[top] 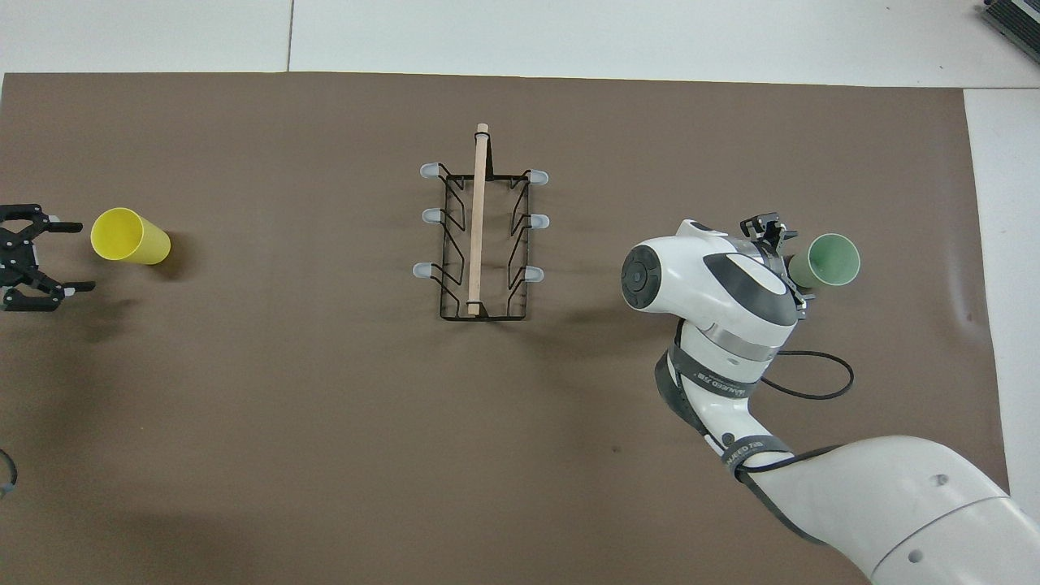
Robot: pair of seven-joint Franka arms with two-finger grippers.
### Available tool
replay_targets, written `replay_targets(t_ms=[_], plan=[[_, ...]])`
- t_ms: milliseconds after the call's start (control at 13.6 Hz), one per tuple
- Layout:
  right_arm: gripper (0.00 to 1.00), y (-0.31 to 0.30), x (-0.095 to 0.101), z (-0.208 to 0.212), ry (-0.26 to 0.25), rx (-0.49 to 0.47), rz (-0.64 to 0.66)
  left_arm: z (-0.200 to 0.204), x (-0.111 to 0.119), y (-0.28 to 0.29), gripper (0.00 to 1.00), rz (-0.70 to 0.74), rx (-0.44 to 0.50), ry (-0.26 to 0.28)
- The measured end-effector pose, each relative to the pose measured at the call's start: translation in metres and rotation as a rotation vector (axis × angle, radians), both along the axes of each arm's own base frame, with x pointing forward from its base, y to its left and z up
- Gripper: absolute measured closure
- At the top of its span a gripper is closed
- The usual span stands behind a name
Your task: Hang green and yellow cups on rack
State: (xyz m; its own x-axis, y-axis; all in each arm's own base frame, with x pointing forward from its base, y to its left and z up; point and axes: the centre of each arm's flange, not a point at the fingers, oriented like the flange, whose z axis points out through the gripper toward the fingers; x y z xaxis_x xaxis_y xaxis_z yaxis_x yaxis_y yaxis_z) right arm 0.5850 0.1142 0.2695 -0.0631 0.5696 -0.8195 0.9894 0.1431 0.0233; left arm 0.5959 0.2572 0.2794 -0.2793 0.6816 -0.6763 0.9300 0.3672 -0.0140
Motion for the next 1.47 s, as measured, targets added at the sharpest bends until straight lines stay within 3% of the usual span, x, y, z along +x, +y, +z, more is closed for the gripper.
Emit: replay_targets(t_ms=[147, 367, 587, 808, 1175, 1322, 1469], plan=[[0.00, -0.007, -0.004, -0.009, -0.027, 0.019, -0.028, -0.014, -0.006, -0.014, 0.00, 0.064, -0.032, -0.014], [0.00, -0.011, -0.007, -0.014, -0.031, 0.023, -0.039, -0.019, -0.006, -0.034, 0.00, 0.072, -0.044, -0.027], [0.00, -0.012, -0.010, -0.020, -0.023, 0.033, -0.032, -0.018, -0.006, -0.038, 0.00, 0.054, -0.052, -0.077], [0.00, -0.013, -0.016, -0.032, -0.013, 0.051, 0.015, -0.019, 0.000, -0.054, 0.00, 0.052, -0.036, -0.096], [0.00, -0.022, -0.015, -0.035, -0.019, -0.004, 0.097, -0.022, 0.006, -0.075, 0.00, 0.012, -0.009, -0.119], [0.00, -0.027, -0.014, -0.035, -0.020, -0.016, 0.103, -0.021, 0.010, -0.082, 0.08, -0.007, 0.011, -0.138], [0.00, -0.034, -0.016, -0.038, -0.014, -0.026, 0.111, -0.015, 0.017, -0.096, 0.32, -0.032, 0.036, -0.165]])
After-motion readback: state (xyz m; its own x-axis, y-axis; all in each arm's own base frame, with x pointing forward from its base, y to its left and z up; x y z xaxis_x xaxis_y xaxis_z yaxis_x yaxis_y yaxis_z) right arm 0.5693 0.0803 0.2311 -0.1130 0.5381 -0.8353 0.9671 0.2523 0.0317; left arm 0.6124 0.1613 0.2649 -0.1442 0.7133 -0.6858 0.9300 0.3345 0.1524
